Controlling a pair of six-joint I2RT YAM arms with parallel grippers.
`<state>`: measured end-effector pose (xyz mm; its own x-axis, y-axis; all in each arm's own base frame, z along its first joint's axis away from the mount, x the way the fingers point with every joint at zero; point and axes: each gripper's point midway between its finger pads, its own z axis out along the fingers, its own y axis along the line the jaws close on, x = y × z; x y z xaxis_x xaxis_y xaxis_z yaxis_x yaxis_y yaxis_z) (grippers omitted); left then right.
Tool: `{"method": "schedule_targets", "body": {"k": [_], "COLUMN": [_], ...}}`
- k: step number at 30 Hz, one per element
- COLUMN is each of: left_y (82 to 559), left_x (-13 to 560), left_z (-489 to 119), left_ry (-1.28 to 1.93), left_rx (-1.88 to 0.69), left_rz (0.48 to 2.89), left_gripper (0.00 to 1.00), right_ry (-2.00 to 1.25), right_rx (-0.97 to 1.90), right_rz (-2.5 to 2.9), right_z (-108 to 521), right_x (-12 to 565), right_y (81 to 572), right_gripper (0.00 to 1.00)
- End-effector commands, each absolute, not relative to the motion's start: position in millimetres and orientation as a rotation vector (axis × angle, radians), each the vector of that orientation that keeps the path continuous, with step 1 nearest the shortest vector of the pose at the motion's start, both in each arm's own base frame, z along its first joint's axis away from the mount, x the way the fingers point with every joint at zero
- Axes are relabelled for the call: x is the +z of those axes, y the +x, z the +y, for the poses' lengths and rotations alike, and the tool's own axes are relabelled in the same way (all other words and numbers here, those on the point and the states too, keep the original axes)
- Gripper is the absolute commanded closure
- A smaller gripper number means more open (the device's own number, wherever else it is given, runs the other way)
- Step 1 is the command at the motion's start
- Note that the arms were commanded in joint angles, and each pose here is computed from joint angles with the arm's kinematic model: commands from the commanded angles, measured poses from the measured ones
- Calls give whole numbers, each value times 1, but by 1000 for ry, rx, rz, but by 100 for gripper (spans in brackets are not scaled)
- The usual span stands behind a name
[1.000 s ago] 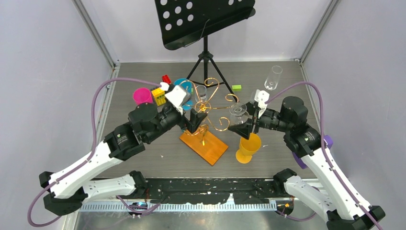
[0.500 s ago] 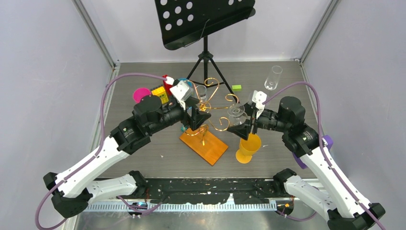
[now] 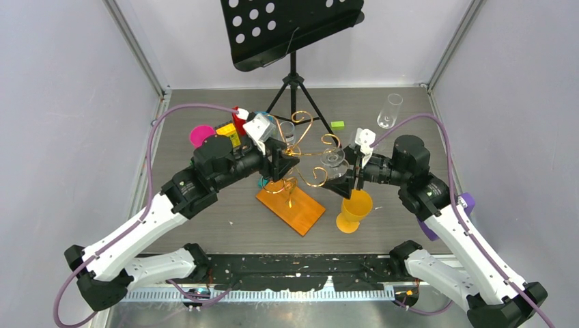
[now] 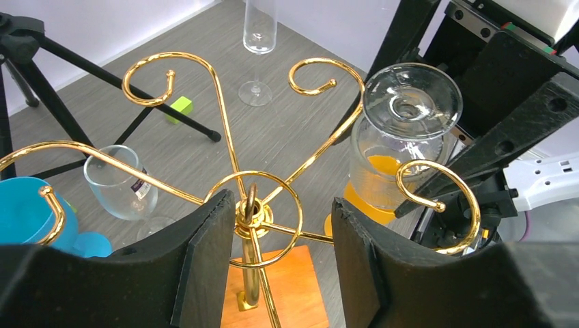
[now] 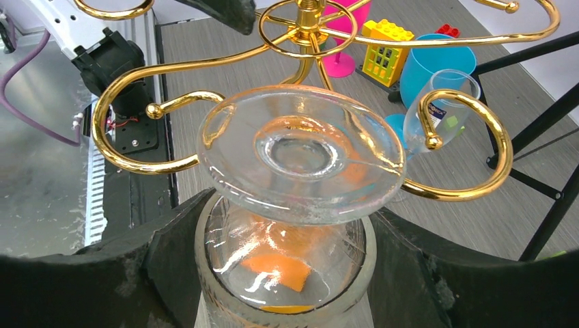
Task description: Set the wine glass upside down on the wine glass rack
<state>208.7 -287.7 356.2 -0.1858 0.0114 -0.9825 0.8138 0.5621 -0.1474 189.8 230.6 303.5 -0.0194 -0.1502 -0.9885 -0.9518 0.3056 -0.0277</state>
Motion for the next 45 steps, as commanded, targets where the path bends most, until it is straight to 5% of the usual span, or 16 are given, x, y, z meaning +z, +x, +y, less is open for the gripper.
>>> {"method": "schedule_targets", "body": {"k": [1,10,26,45], "left_y": [215,218,218,218], "left_x": [372,362,341,334], "left_z": [-289,-299,-302,-302], "left_ry": [665,681,691,684], "left_rx": [-867,-896,-906,-907], "left_rz": [1551,1576,1625,1644], "left_gripper": [47,58,100,100], "right_ry": [-1107,-1146,-1169,-1168], "right_rx": [893,932,1011,998], "right_rz": [1294,1281,1217,1137], "right_z": [237,245,262,282], "right_x": [335,331,330,338], "right_y": [187,183,179,175], "right_gripper": [95,95,95,95]}}
